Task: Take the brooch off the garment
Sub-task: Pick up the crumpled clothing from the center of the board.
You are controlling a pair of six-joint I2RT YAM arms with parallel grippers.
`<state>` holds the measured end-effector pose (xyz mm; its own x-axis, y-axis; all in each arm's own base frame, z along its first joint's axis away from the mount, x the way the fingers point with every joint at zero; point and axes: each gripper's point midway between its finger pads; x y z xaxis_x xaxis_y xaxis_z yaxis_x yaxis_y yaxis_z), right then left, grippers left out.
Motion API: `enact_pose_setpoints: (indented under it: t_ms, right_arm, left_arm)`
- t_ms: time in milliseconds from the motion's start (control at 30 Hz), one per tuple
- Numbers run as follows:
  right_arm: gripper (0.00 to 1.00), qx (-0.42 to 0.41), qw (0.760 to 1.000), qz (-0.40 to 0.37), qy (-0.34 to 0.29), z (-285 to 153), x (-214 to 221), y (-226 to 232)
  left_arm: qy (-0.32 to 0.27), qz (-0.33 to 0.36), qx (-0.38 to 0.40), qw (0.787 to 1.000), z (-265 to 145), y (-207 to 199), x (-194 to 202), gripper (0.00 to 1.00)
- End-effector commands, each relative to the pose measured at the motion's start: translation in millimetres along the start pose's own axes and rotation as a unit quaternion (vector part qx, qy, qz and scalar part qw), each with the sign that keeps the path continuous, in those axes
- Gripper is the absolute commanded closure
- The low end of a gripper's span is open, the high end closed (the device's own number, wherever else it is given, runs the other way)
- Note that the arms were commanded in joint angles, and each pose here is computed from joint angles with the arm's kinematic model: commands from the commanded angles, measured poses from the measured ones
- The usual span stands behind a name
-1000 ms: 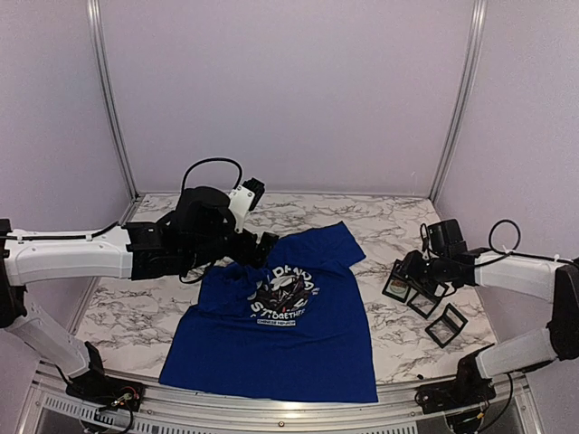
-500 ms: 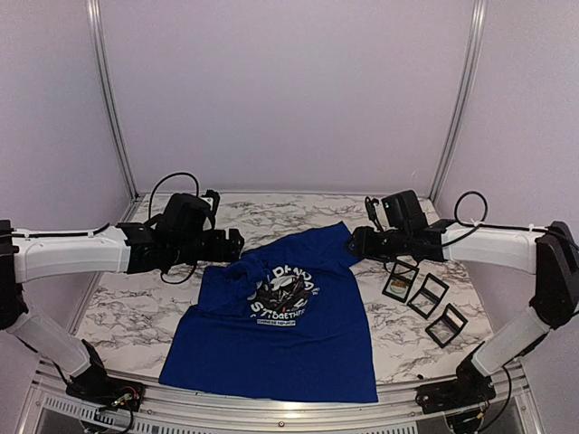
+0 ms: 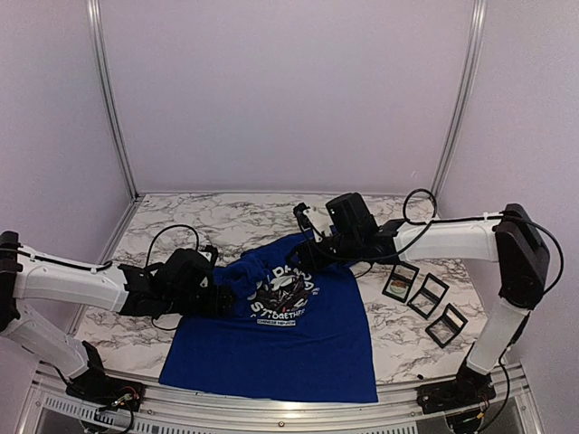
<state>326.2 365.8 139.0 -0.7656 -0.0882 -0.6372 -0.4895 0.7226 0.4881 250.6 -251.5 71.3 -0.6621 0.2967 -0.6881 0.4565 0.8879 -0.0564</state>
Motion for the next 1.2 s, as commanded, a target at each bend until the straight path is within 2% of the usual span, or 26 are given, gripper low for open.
enact_pose_setpoints:
  t_ms: [0,67,267,467,567,700,833,1167]
  right_arm:
    - [0.43,-0.033,0.998,-0.056,-0.008,8.3,-10.3,26.0]
    - [0.43,-0.038,0.998,-0.056,-0.008,11.6,-10.3,27.3]
    - [0.43,-0.058,0.996,-0.064,-0.005,19.5,-13.4,36.1]
    - [0.43,-0.065,0.995,-0.076,-0.008,24.6,-18.6,42.0]
    - [0.43,-0.069,0.994,-0.087,-0.009,27.4,-19.6,46.7]
    - [0.43,-0.074,0.992,-0.102,-0.005,29.3,-16.5,53.1]
    - [0.44,-0.080,0.990,-0.114,0.000,32.5,-13.1,58.8]
    - [0.44,-0.090,0.987,-0.131,0.004,42.9,-13.7,68.0]
  left_arm:
    - [-0.046,-0.001,0.001,0.999,3.0,-10.8,-15.7,0.21]
    - [-0.051,0.001,-0.005,0.999,7.4,-12.5,-16.3,0.22]
    - [-0.036,0.001,-0.013,0.999,26.2,-17.5,-9.6,0.35]
    - [-0.030,-0.003,-0.006,1.000,31.9,-24.4,-3.0,0.40]
    - [-0.026,-0.010,-0.007,1.000,34.0,-24.2,0.1,0.55]
    - [-0.030,-0.016,-0.031,0.999,30.9,-14.9,-1.7,0.83]
    - [-0.046,-0.010,-0.068,0.997,22.5,-2.9,-13.5,1.00]
    - [-0.077,-0.015,-0.124,0.989,7.3,24.0,-39.8,1.00]
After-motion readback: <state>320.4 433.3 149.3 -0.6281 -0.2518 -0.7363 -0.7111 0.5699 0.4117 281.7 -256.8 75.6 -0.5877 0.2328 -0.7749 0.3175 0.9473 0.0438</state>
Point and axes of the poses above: each gripper's point midway between its finger pads, its own z axis out along the fingers, its own y axis along the line the jaws close on, x = y × z, and after that the axes turned 15 degrees about z, right-handed
